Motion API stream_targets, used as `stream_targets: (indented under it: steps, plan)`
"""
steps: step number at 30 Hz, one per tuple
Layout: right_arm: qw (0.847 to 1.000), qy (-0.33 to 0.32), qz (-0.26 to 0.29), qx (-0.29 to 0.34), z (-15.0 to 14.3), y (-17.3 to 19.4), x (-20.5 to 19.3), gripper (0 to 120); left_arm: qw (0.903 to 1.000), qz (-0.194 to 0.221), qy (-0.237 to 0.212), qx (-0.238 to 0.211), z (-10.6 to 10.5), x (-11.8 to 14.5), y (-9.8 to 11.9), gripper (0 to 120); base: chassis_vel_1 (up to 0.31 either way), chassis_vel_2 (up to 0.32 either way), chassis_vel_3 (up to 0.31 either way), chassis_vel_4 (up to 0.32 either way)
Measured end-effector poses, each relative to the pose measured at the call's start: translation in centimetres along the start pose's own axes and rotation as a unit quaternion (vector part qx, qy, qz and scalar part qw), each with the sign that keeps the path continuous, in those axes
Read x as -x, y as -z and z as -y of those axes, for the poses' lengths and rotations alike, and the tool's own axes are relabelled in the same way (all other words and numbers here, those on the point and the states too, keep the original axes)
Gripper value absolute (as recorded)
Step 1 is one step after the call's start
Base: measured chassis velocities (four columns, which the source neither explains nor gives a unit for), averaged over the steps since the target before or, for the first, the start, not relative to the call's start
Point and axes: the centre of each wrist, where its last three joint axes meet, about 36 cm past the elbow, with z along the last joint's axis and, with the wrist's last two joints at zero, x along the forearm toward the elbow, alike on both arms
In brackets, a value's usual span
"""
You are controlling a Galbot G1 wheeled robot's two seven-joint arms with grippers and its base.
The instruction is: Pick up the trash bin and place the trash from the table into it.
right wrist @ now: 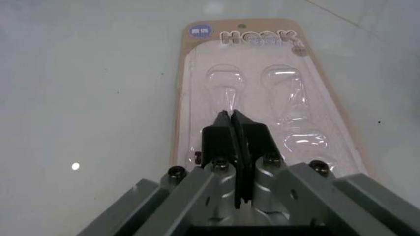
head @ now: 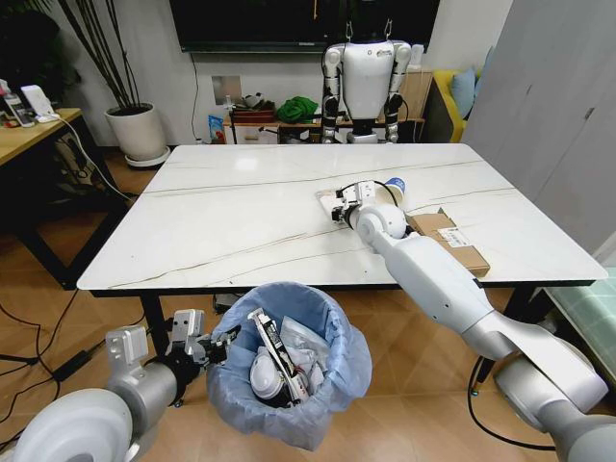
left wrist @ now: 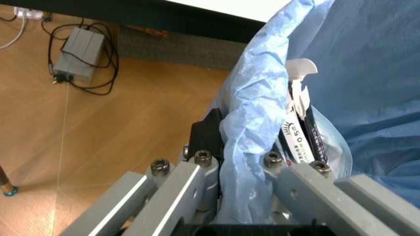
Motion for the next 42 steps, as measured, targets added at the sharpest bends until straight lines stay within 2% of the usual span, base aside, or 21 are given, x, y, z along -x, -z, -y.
stream_targets:
  steps: [22, 27, 32, 35, 37, 39, 41, 42]
  plan:
    - [0.999, -0.001, 0.034, 0.031, 1.8, 1.5, -3.9, 0, 1.0, -0.001, -0.002, 0.002, 0.0, 0.0, -0.1, 3, 0.0, 0.0, 0.0, 0.0]
    - [0.998, 0.001, 0.053, 0.043, 2.8, 2.3, -6.2, 0, 1.0, 0.001, -0.001, 0.003, 0.1, 0.0, 0.0, 3, 0.0, 0.0, 0.0, 0.0]
    - [0.994, 0.028, 0.086, 0.059, 3.1, 3.1, -10.6, 0, 1.0, 0.005, 0.0, 0.006, 0.1, 0.0, 0.2, 3, 0.0, 0.0, 0.0, 0.0]
    - [0.994, 0.033, 0.089, 0.06, 3.0, 3.2, -11.1, 0, 1.0, 0.006, 0.0, 0.006, 0.1, 0.0, 0.2, 3, 0.0, 0.0, 0.0, 0.0]
    - [0.991, 0.052, 0.103, 0.062, 2.9, 3.2, -13.6, 0, 1.0, 0.006, -0.001, 0.007, 0.1, 0.1, 0.2, 3, 0.0, 0.0, 0.0, 0.0]
    - [0.991, 0.057, 0.106, 0.062, 2.8, 3.1, -14.3, 0, 1.0, 0.006, -0.001, 0.007, 0.1, 0.1, 0.2, 3, 0.0, 0.0, 0.0, 0.0]
    - [0.987, 0.087, 0.12, 0.064, 2.7, 2.9, -17.7, 0, 0.9999, 0.005, -0.001, 0.008, 0.1, 0.1, 0.3, 3, 0.0, 0.0, 0.0, 0.0]
    - [0.987, 0.087, 0.12, 0.064, 2.7, 2.9, -17.7, 0, 0.9999, 0.005, -0.001, 0.008, 0.1, 0.1, 0.3, 3, 0.0, 0.0, 0.0, 0.0]
